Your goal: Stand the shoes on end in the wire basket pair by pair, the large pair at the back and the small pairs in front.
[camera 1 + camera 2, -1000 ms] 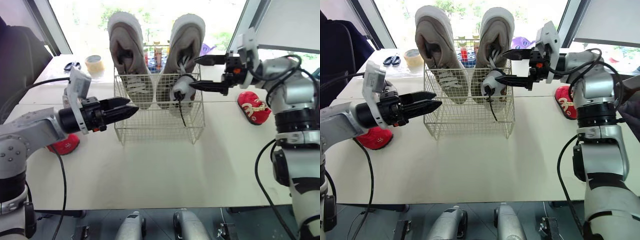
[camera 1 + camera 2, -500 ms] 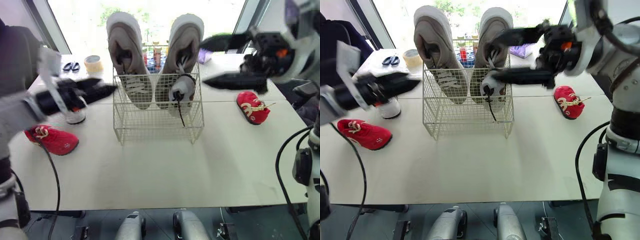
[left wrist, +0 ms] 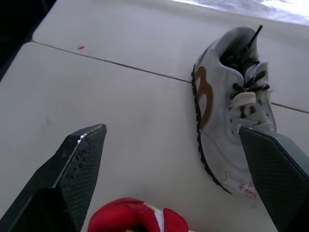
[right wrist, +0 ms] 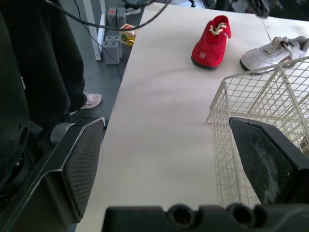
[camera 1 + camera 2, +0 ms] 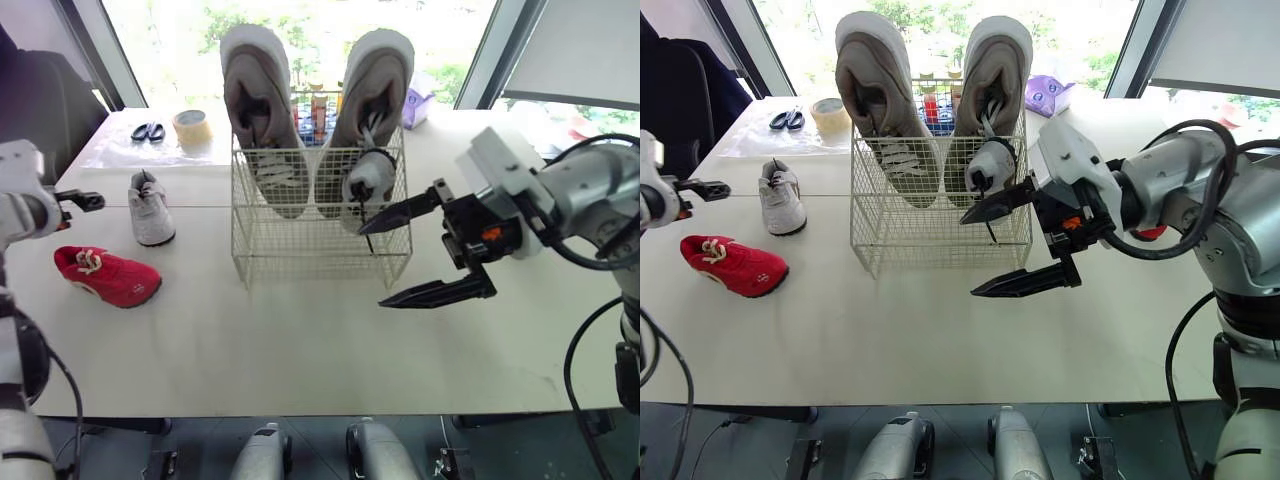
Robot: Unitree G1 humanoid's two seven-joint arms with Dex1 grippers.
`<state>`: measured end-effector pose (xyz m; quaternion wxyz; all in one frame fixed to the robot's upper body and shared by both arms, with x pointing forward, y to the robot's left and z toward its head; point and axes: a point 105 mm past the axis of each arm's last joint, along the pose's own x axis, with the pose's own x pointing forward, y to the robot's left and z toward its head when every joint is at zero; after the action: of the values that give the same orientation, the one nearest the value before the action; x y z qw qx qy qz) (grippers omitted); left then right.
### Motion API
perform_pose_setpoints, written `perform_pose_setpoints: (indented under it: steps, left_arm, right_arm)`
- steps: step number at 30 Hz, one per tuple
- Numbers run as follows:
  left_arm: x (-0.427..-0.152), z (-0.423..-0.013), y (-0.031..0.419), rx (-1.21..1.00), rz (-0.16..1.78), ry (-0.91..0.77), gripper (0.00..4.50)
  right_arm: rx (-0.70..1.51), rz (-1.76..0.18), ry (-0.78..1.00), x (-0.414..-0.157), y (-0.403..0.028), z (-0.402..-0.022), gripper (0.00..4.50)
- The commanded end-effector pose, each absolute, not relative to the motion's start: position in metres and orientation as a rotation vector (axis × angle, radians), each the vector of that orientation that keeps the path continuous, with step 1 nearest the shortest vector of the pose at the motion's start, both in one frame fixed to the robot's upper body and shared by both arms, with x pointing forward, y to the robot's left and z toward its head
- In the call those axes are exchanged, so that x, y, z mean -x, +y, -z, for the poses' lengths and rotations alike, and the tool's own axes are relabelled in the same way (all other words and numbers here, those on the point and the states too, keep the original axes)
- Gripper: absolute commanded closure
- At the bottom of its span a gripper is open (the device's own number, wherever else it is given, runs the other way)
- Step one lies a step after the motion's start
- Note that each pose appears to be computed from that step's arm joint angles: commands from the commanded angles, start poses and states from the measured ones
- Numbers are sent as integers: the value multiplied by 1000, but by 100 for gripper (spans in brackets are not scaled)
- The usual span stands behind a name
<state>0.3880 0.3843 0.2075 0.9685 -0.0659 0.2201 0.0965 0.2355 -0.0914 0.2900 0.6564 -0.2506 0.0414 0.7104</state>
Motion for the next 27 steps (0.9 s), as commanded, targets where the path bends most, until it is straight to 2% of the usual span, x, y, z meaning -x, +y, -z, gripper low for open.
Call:
perform_pose_setpoints:
  steps: [1, 14, 17, 24, 25, 27]
  left_arm:
    - [-394, -208, 391, 111, -212, 401, 2]
    - [-425, -180, 358, 173, -253, 344, 2]
    - [-426, -164, 353, 215, -295, 370, 86]
    - [-426, -138, 343, 281, -352, 416, 424]
    - [-427, -137, 341, 279, -347, 416, 446]
    - [-429, -140, 338, 297, -335, 407, 446]
  right_arm:
    - [606, -1588, 31, -235, -92, -303, 0]
    - [579, -1488, -23, -240, -92, -316, 0]
    - [557, -1464, -40, -240, -91, -321, 0]
    - [512, -1407, -54, -238, -93, -330, 0]
    - [510, -1401, -51, -238, -94, -330, 0]
    - [509, -1388, -45, -239, -96, -329, 0]
